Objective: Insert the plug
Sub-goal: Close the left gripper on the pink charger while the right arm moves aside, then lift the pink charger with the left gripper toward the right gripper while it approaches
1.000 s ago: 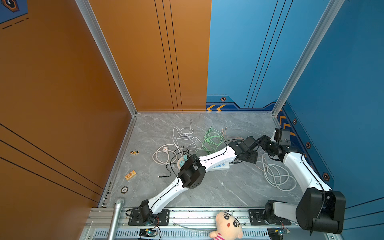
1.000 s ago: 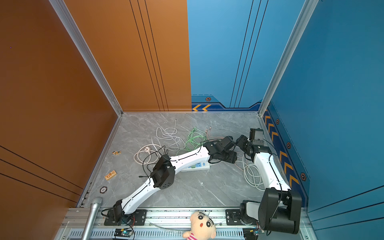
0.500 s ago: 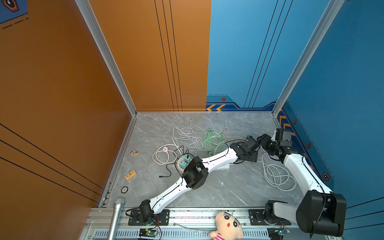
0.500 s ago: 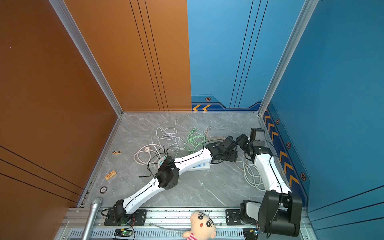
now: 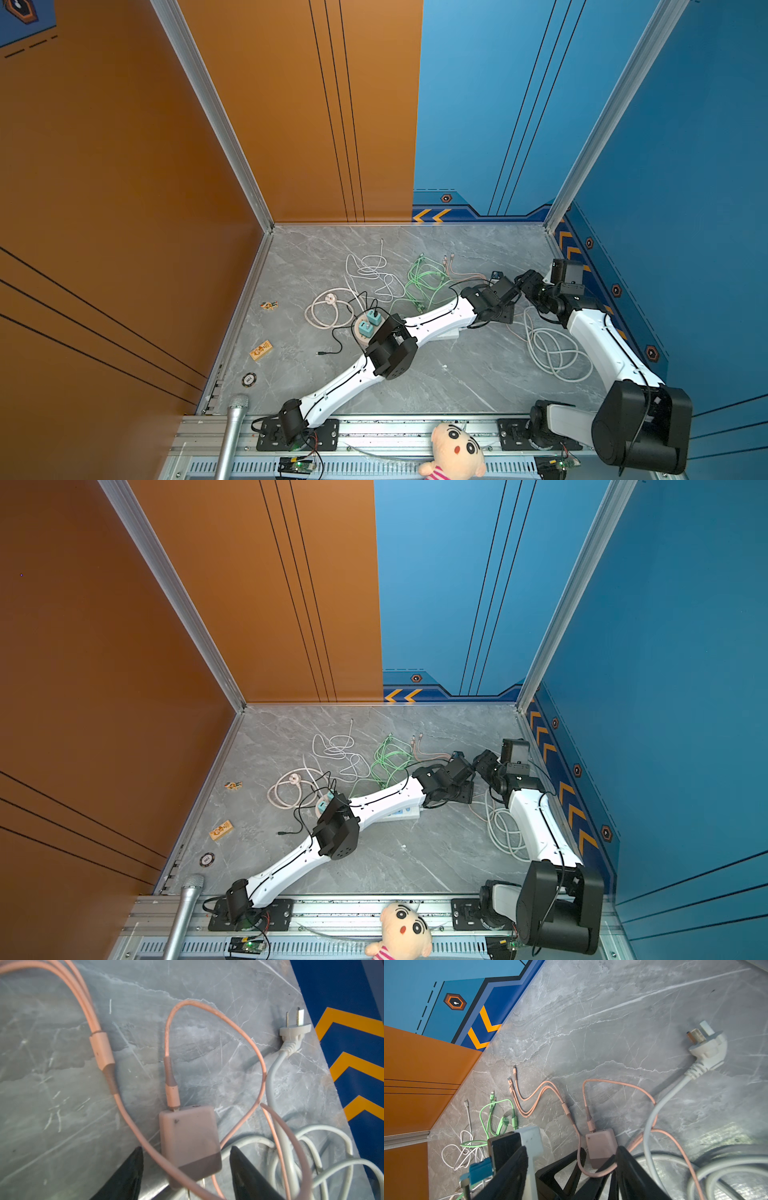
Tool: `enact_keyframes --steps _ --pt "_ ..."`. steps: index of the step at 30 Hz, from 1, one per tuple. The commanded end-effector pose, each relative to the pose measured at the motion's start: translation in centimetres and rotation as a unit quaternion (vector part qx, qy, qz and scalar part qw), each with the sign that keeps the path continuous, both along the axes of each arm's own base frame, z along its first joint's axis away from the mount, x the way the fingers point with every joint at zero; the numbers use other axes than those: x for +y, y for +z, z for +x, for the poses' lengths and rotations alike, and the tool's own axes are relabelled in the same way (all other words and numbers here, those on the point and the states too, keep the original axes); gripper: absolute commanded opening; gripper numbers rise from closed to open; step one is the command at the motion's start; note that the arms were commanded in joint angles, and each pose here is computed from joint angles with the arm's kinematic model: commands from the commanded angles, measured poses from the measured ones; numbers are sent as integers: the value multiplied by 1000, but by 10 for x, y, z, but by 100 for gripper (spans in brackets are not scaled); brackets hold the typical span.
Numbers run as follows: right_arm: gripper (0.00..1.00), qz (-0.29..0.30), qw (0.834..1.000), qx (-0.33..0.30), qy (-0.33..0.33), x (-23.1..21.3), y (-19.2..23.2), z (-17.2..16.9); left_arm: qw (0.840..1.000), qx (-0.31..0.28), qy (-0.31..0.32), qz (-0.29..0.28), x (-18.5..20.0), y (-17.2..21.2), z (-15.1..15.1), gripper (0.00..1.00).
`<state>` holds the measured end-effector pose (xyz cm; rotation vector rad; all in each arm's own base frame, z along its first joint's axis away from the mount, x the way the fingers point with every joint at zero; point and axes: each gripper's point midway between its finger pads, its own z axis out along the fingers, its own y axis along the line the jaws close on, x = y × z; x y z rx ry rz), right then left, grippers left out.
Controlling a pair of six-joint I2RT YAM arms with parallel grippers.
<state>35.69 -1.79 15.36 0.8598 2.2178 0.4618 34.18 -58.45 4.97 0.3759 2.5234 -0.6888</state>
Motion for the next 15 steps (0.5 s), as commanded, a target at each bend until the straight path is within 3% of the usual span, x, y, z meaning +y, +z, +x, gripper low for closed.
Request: enact_keyframes --steps 1,9,15 --pt "68 13 999 -30 13 9 16 0 998 20 21 52 18 -44 0 66" --pt "68 15 999 -31 12 9 15 0 998 18 12 65 21 -51 -2 59" --pt "69 20 999 -31 13 11 13 2 998 13 -9 67 17 -52 -6 61"
